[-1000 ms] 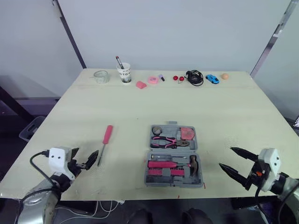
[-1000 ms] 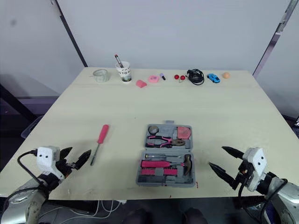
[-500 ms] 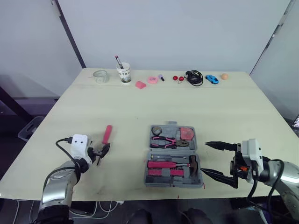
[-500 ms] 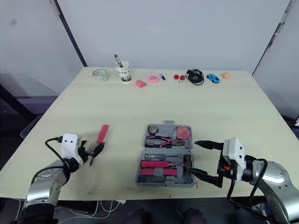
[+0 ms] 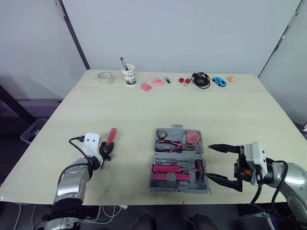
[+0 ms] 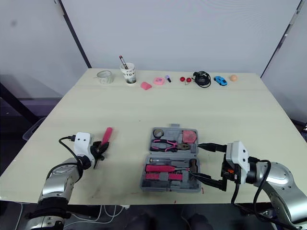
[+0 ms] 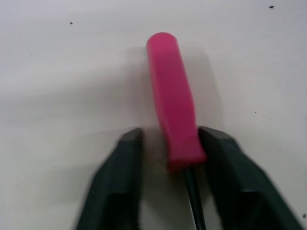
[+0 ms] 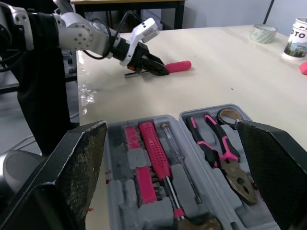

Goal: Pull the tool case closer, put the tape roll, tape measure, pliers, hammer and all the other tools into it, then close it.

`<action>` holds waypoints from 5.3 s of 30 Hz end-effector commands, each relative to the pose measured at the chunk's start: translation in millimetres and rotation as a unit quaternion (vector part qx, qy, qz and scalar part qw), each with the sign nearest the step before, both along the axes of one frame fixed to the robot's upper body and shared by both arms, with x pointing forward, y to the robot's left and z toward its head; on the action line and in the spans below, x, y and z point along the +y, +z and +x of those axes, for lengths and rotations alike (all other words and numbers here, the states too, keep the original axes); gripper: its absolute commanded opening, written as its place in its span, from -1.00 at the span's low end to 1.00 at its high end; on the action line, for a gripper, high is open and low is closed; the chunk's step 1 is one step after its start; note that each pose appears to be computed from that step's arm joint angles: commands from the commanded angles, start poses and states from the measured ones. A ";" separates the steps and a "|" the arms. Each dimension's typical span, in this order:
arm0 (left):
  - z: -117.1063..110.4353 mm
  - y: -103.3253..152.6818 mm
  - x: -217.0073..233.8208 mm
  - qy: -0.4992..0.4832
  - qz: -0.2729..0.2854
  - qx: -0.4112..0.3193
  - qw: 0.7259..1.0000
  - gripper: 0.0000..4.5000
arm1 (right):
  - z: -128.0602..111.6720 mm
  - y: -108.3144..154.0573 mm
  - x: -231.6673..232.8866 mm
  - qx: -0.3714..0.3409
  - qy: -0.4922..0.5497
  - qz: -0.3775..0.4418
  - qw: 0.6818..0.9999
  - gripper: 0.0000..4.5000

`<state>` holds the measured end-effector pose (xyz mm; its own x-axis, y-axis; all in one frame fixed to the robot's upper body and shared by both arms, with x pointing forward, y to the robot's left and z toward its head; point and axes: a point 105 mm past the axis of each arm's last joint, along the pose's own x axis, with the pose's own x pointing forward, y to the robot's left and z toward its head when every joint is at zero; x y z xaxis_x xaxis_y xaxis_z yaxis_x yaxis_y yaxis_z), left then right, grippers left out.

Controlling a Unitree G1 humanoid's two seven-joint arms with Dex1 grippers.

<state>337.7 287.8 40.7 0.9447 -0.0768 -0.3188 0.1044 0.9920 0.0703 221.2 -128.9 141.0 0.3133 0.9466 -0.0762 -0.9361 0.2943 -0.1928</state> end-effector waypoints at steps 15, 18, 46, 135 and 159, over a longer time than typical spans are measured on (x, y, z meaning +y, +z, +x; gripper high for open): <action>-52.8 10.2 -47.2 -0.015 -0.001 0.007 1.000 -0.79 | -2.6 -2.8 -3.6 -0.017 0.002 -0.002 1.000 1.00; -65.7 11.0 -53.7 -0.004 -0.015 0.019 1.000 -0.79 | -2.0 -2.5 -3.4 -0.018 0.002 -0.002 1.000 1.00; -82.8 11.3 -89.3 0.000 -0.027 0.005 1.000 0.97 | 3.4 -1.8 0.0 -0.026 0.007 -0.009 1.000 1.00; -47.6 23.0 -99.1 -0.820 0.560 0.018 0.113 -0.82 | 4.5 -4.5 -2.1 -0.012 0.041 -0.034 0.998 1.00; -21.6 83.1 -67.9 -0.667 0.518 0.107 0.524 -0.82 | 2.9 -8.6 2.1 -0.008 0.043 -0.026 0.999 1.00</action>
<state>301.2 212.9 108.4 0.1022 -0.2067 -0.9731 0.6283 -0.7450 0.2242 227.2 -131.5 126.4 0.2534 0.9571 -0.1407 -0.9564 0.2262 -0.1846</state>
